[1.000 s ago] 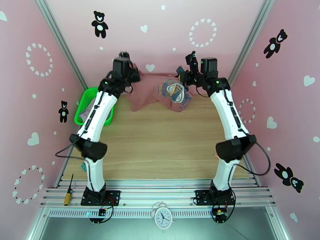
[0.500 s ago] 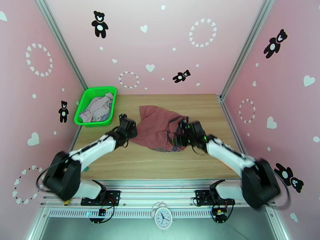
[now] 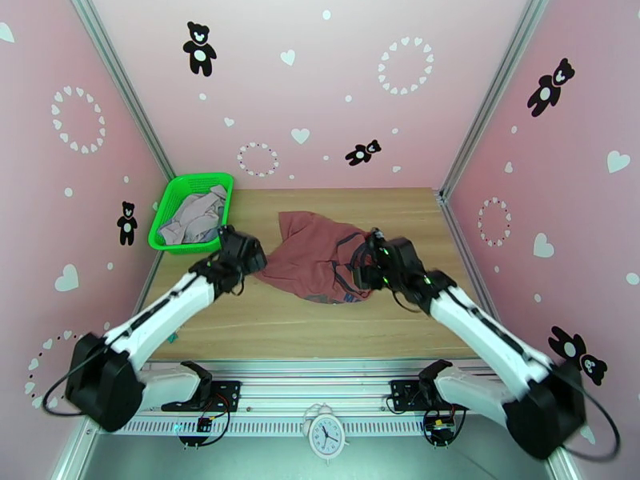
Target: Fold and stack the mixed laundry pile
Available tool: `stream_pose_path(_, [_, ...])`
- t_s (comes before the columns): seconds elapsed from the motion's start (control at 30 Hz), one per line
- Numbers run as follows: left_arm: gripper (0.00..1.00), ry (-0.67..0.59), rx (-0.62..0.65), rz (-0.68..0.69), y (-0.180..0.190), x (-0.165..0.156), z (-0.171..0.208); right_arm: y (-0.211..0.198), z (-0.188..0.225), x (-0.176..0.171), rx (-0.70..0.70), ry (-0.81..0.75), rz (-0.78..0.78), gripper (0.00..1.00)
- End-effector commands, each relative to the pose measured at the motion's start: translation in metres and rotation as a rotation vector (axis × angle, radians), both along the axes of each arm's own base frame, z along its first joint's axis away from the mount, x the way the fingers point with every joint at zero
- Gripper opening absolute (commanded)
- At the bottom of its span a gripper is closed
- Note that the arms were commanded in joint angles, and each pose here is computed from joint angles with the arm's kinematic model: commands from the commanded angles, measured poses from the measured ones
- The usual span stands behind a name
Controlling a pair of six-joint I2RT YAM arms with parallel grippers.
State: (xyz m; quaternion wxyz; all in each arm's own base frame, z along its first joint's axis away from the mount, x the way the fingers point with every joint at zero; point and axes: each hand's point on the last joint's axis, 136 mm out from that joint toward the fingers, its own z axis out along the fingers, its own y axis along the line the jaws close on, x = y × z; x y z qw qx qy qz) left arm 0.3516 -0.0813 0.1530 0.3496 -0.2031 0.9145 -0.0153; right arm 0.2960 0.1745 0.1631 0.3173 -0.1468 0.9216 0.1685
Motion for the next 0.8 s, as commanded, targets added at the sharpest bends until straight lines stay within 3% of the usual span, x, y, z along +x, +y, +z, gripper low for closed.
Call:
stream_pose_path(0.0, [0.88,0.102,-0.079,-0.081,-0.017,0.022,-0.017,0.013,-0.003,0.007,-0.044,0.04,0.098,0.59])
stream_pose_path(0.1, [0.8,0.156,-0.117,-0.115,-0.031,0.048,-0.031,0.02,-0.016,0.013,-0.062,0.075,0.131,0.54])
stream_pose_path(0.2, [0.79,0.205,-0.137,-0.134,-0.042,0.062,-0.05,0.023,-0.028,0.013,-0.067,0.105,0.149,0.52])
stream_pose_path(0.4, [0.78,0.315,-0.141,-0.147,-0.049,0.061,-0.089,0.021,-0.049,0.014,-0.109,0.145,0.152,0.57])
stream_pose_path(0.5, [0.53,0.364,-0.118,-0.142,-0.044,0.053,-0.107,0.021,-0.06,0.02,-0.135,0.18,0.144,0.6])
stream_pose_path(0.6, [0.05,0.384,-0.091,-0.127,-0.037,0.047,-0.115,0.023,-0.073,0.027,-0.152,0.22,0.131,0.6])
stream_pose_path(0.63, [0.0,0.384,-0.083,-0.121,-0.035,0.045,-0.115,0.024,-0.076,0.029,-0.159,0.228,0.129,0.59])
stream_pose_path(0.77, [0.0,0.37,-0.051,-0.1,-0.025,0.041,-0.108,0.035,-0.087,0.036,-0.199,0.247,0.146,0.57])
